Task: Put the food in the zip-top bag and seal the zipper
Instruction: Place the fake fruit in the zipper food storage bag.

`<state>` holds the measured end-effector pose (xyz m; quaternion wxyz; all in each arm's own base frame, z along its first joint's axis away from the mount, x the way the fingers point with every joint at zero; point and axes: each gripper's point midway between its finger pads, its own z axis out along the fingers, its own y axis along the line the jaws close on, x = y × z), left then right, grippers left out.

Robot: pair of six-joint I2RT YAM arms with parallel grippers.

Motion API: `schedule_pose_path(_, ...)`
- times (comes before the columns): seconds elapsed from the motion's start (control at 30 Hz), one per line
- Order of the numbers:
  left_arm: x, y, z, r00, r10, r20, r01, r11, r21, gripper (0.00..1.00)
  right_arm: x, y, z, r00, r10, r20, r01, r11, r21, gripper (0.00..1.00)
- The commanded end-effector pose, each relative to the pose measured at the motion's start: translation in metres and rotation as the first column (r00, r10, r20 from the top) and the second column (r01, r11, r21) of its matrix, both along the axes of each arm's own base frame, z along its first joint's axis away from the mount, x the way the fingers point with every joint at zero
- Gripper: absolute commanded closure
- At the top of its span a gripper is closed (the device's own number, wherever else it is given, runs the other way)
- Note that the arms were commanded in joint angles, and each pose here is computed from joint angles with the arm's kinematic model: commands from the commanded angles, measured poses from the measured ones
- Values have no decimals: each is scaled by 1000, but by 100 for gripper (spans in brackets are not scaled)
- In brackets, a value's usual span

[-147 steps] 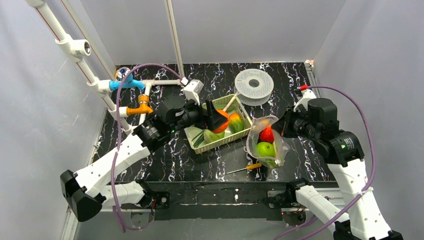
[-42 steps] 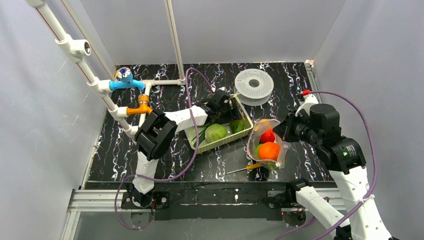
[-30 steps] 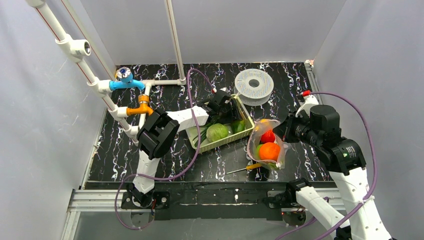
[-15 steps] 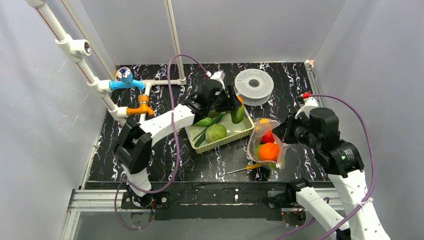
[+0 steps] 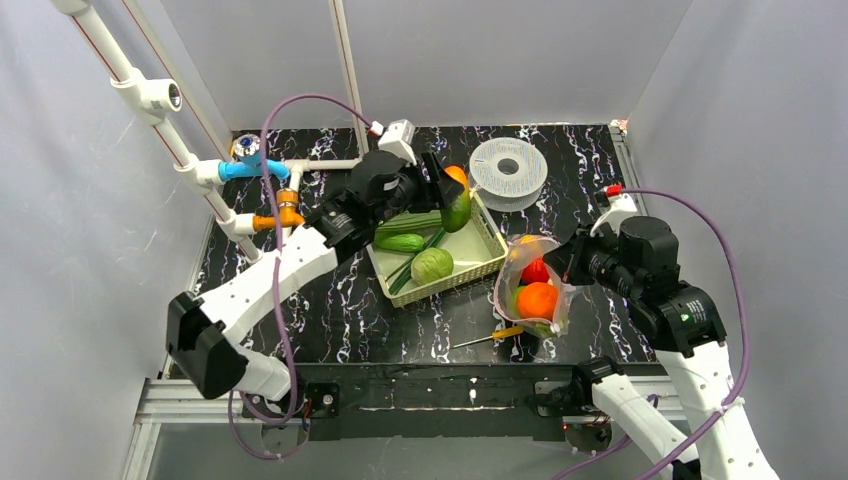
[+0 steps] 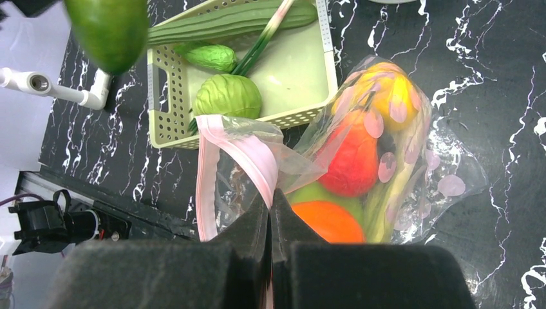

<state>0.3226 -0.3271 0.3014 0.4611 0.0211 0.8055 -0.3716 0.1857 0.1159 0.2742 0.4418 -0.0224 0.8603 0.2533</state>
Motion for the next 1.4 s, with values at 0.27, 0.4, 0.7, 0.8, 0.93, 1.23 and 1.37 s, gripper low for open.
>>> schedule_pose_path(0.27, -123, -49, 102, 840, -455, 296, 511, 847, -148, 100, 22, 5, 24, 996, -18, 89, 15, 1000, 27, 99)
schedule_pose_path(0.4, -173, -82, 98, 722, -567, 397, 629, 777, -34, 100, 21, 4, 34, 996, -18, 87, 16, 1000, 25, 99)
schedule_pose_path(0.7, -192, -129, 52, 717, -556, 420, 577, 812, 89, 100, 11, 5, 61, 992, -16, 127, 6, 997, 75, 99)
schedule_pose_path(0.8, -177, -129, 38, 756, -515, 404, 499, 853, 152, 100, 8, 5, 64, 992, -18, 128, 7, 997, 83, 99)
schedule_pose_path(0.93, -164, -125, 29, 778, -472, 414, 440, 880, 177, 100, 6, 0, 68, 989, -43, 144, 31, 996, 87, 99)
schedule_pose_path(1.23, -139, -115, 16, 826, -342, 449, 301, 940, 161, 100, 3, -3, 69, 990, -48, 136, 37, 996, 76, 99)
schedule_pose_path(1.37, -137, -126, 5, 851, -347, 394, 306, 938, 164, 100, 1, 1, 67, 989, -27, 149, 14, 996, 89, 99)
